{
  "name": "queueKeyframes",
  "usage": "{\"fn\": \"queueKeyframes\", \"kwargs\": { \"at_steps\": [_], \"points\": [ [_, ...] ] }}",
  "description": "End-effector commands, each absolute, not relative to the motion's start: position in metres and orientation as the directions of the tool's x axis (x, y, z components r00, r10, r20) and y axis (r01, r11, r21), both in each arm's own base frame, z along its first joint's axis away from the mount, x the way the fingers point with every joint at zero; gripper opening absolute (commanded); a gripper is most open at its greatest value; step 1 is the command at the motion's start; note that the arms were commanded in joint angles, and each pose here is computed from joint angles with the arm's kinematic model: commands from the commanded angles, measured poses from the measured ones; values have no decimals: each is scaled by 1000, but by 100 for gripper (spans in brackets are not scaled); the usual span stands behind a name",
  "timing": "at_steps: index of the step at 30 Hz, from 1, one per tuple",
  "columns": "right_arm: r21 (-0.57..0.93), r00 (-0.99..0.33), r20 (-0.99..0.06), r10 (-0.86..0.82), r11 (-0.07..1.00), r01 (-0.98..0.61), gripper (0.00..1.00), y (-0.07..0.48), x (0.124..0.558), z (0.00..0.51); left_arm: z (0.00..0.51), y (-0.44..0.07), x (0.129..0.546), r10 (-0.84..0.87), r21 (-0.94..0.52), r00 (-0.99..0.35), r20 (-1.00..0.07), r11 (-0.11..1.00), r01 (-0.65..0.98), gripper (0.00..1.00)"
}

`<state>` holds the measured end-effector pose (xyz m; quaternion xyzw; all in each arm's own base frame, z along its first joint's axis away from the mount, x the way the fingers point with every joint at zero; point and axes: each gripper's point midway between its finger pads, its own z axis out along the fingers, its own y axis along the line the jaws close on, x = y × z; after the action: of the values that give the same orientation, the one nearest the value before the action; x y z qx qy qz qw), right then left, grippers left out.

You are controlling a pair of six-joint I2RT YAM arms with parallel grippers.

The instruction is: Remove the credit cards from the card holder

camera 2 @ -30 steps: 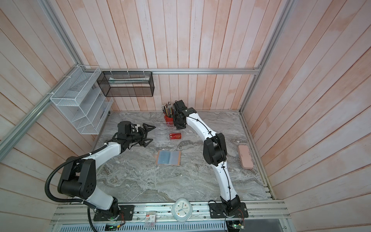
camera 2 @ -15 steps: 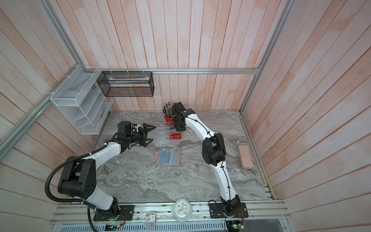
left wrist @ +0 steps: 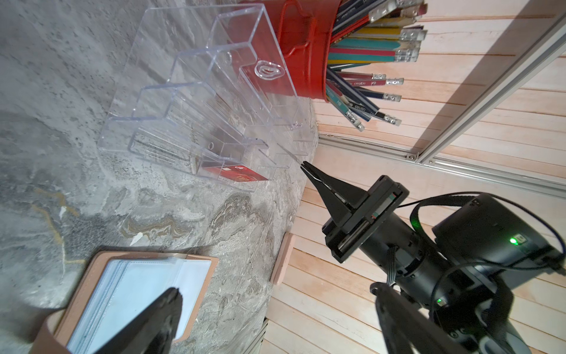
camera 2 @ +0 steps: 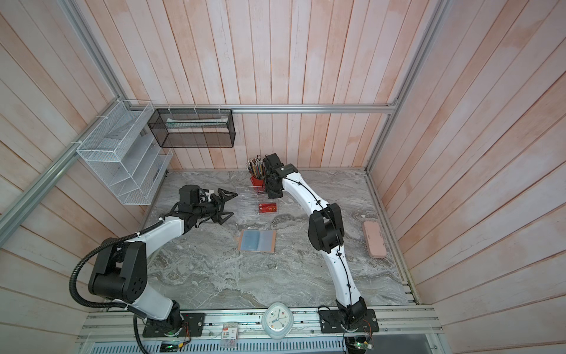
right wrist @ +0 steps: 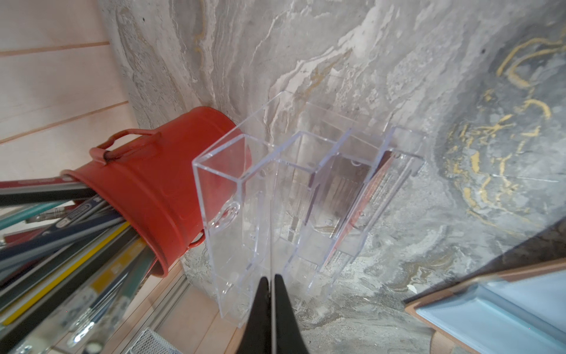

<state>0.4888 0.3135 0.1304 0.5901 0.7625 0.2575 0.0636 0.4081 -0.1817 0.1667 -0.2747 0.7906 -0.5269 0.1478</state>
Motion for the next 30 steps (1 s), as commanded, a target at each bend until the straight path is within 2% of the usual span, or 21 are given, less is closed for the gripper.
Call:
{"fn": "queueKeyframes", "kwargs": {
  "at_steps": [1,30],
  "points": [
    [437,-254,196,947,148,887,0,306,491,118,162,-180,409,-579,-915,-814,45,303,-266,100],
    [400,-259,191,947,166,902,0,303,488,90,150,-174,405,-580,-912,-812,59,300,-281,100]
  ]
}}
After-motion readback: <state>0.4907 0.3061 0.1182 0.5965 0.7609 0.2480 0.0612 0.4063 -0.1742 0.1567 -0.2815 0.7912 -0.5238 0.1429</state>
